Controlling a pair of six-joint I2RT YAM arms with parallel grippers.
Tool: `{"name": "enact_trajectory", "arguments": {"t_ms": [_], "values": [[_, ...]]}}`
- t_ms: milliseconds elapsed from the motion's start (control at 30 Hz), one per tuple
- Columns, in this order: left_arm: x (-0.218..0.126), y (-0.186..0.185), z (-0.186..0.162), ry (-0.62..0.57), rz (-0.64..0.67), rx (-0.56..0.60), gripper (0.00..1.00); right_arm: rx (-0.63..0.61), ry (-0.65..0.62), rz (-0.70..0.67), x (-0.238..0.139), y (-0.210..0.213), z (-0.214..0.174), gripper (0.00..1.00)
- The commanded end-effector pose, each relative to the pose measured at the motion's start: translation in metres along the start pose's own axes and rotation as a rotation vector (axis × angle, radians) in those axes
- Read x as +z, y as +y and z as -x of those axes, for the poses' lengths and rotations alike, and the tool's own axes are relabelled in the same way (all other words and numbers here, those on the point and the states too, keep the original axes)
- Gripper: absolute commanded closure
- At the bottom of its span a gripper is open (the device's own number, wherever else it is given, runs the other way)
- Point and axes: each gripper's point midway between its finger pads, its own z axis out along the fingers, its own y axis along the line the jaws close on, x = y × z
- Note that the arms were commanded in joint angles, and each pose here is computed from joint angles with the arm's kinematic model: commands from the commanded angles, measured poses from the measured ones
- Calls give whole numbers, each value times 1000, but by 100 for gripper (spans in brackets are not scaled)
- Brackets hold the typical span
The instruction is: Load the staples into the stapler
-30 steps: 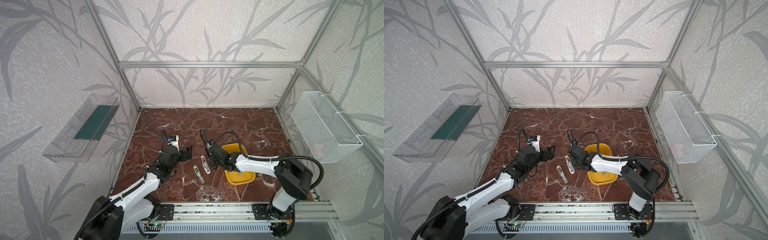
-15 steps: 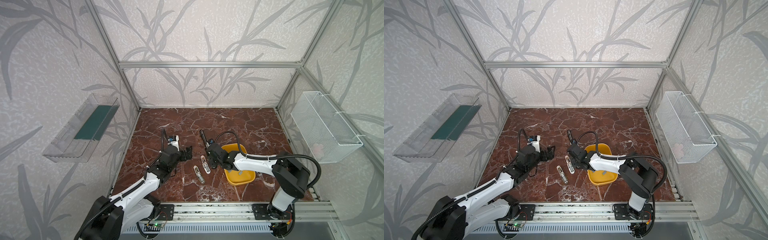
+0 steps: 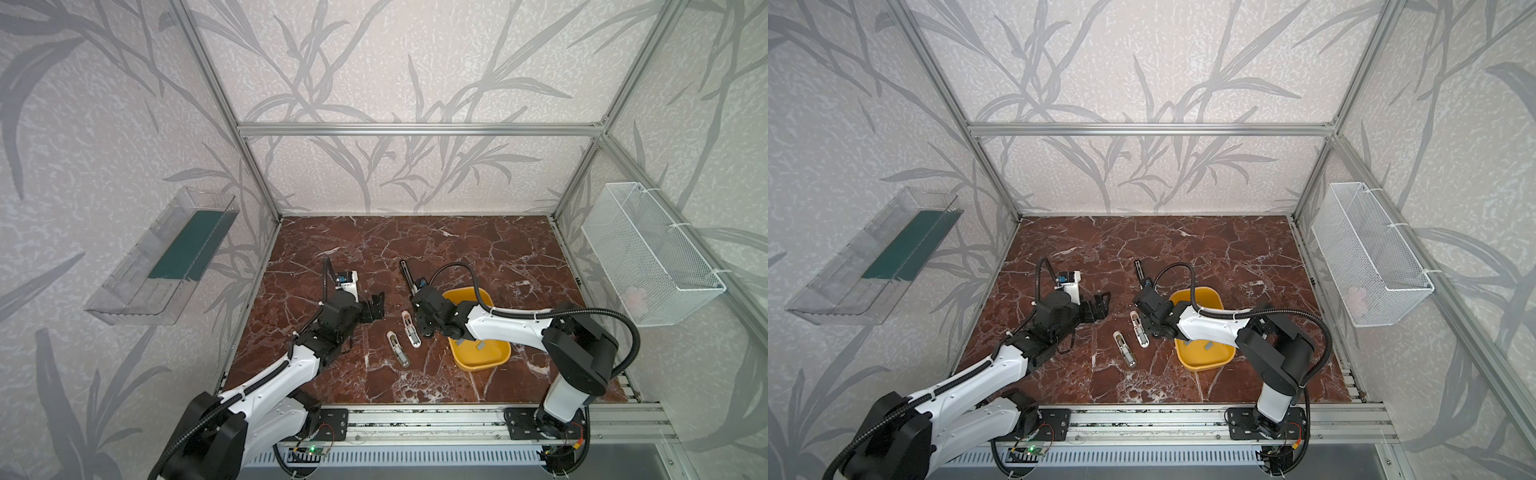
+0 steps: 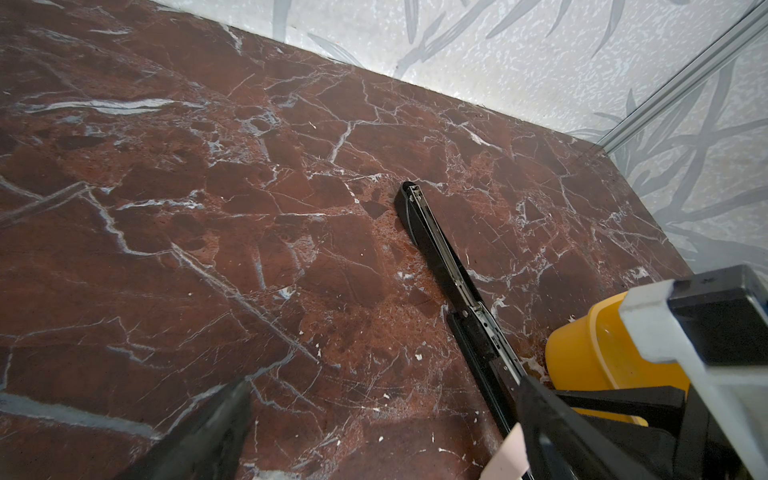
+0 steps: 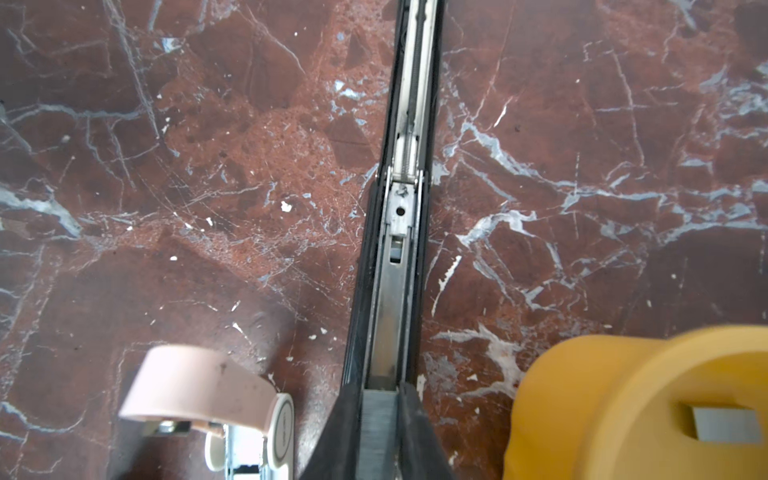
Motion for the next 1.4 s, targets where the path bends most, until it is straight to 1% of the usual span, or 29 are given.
{"name": "enact_trajectory", "arguments": {"t_ms": [0,433,1067,1200,1300,1367], "values": [[-4,-4,15,-38,-3,5,1,-4,45,-11,3,-3,-11,79],[-4,-4,14,-37,-6,4,1,-12,21,-15,-2,-4,-7,77],[-4,-5,14,-36,-9,3,1,-9,-3,-75,-5,-15,-2,76],[-4,-5,14,-37,-9,2,1,-2,-8,-83,-4,-17,-2,72],[-4,-5,14,-36,-11,2,1,-2,-6,-82,-4,-18,-4,65],[-4,-5,14,-36,-12,2,1,-3,-7,-81,-3,-17,-4,64]]}}
